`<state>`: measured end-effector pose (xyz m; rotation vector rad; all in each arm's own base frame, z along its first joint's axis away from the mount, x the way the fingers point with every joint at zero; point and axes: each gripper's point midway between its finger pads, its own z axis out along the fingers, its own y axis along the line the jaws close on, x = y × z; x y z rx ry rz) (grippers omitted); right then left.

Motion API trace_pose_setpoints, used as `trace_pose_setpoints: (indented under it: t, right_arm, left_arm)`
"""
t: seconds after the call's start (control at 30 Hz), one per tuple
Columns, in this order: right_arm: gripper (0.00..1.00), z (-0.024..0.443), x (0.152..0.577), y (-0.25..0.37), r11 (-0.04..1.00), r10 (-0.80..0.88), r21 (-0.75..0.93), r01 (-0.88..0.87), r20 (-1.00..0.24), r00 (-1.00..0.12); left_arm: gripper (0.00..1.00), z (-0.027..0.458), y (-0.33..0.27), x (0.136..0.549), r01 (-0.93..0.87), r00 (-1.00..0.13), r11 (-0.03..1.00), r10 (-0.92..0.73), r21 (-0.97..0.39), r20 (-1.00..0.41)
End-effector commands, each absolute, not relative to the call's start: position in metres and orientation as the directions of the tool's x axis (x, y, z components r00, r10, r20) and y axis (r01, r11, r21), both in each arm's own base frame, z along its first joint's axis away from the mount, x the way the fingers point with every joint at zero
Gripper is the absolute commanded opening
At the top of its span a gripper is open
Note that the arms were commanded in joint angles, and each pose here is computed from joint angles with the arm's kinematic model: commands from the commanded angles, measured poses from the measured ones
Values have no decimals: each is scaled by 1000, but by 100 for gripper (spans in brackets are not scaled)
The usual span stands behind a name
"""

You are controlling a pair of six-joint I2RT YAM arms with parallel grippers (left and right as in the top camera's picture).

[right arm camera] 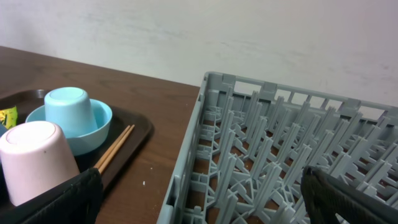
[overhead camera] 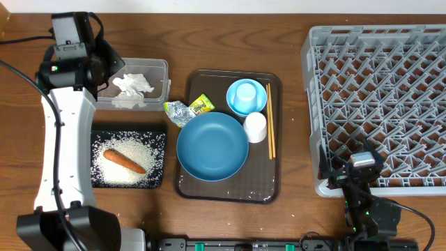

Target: Sort waste into correct bins and load items into the dishwasher rack

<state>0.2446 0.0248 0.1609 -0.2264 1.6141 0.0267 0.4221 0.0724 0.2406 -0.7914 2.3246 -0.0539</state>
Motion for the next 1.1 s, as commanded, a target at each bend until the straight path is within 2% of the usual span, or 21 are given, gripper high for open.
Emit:
trace_pose_setpoints:
  t: [0.0,0.8,0.87,0.9,0.97,1.07]
  right_arm:
    - [99,161,245,21,981,-135,-128,-148,-990,-39]
    - [99,161,245,21,981,-135,-128,-148,-990,-39]
    - [99,161,245,21,981,-135,-128,-148,-990,-39]
    - [99,161,245,21,981,-135,-128,-148,-990,-39]
    - [99,161,245,21,981,-135,-128,-148,-990,-39]
    - [99,160,245,21,981,-135,-128,-148,-990,-39]
  left_arm:
    - [6,225,77,423,-555,-598,802,-569,-221,-564]
    - [6,212,87,430,-584,-596,792,-566,-175,-570]
    - [13,204,81,428,-573,-622,798,-571,-185,-535]
    - [22,200,73,426,-558,-644,804,-576,-206,-504]
    - [32,197,60,423,-528,-675,813,-578,-247,-459]
    - [38,195,33,420,-435,-744,837,-542,-333,-391]
